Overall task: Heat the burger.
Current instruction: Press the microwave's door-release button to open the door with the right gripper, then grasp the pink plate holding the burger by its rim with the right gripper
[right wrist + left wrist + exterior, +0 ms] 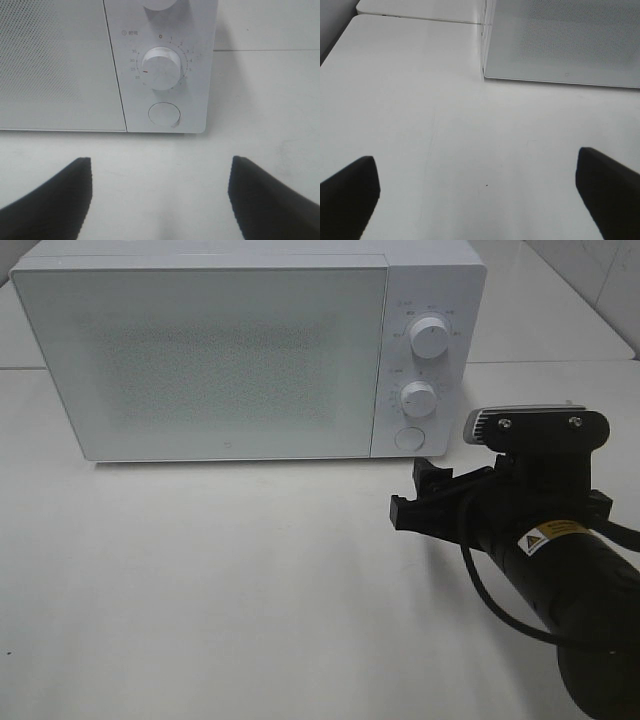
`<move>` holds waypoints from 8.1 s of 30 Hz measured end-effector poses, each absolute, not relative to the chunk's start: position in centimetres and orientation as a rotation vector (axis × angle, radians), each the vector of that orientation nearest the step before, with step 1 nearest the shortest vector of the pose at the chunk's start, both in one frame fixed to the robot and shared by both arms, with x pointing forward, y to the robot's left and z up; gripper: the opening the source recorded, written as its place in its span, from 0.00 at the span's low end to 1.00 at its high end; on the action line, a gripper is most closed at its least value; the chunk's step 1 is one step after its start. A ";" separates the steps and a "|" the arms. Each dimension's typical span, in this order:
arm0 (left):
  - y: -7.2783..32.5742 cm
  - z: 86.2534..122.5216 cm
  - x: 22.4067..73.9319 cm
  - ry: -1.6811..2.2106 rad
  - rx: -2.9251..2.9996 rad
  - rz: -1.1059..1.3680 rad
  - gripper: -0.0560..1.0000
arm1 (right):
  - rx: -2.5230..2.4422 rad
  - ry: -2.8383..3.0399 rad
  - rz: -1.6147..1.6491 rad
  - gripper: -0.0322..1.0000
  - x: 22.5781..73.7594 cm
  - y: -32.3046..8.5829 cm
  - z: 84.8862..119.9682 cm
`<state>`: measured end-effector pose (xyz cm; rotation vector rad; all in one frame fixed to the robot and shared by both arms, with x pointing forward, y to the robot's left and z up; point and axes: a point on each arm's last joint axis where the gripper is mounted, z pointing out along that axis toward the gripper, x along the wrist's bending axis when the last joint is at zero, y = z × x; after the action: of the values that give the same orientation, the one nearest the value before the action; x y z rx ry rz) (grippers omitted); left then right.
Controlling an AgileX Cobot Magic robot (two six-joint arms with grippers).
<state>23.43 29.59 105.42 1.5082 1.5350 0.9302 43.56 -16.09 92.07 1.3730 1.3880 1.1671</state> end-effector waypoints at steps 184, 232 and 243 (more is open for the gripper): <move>29.6 105.4 23.4 1.535 1.508 0.930 0.99 | 2.649 -0.126 1.756 0.05 58.9 -14.4 87.0; 29.6 105.4 23.4 1.535 1.508 0.930 0.99 | 2.153 1.993 0.981 0.08 45.9 -15.8 96.3; 29.6 105.4 23.4 1.535 1.508 0.930 0.99 | 1.610 2.522 0.574 0.11 43.6 -17.1 96.9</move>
<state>23.43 29.59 105.42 1.5082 1.5350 0.9302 43.62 -17.14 96.94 1.6103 2.5219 0.5737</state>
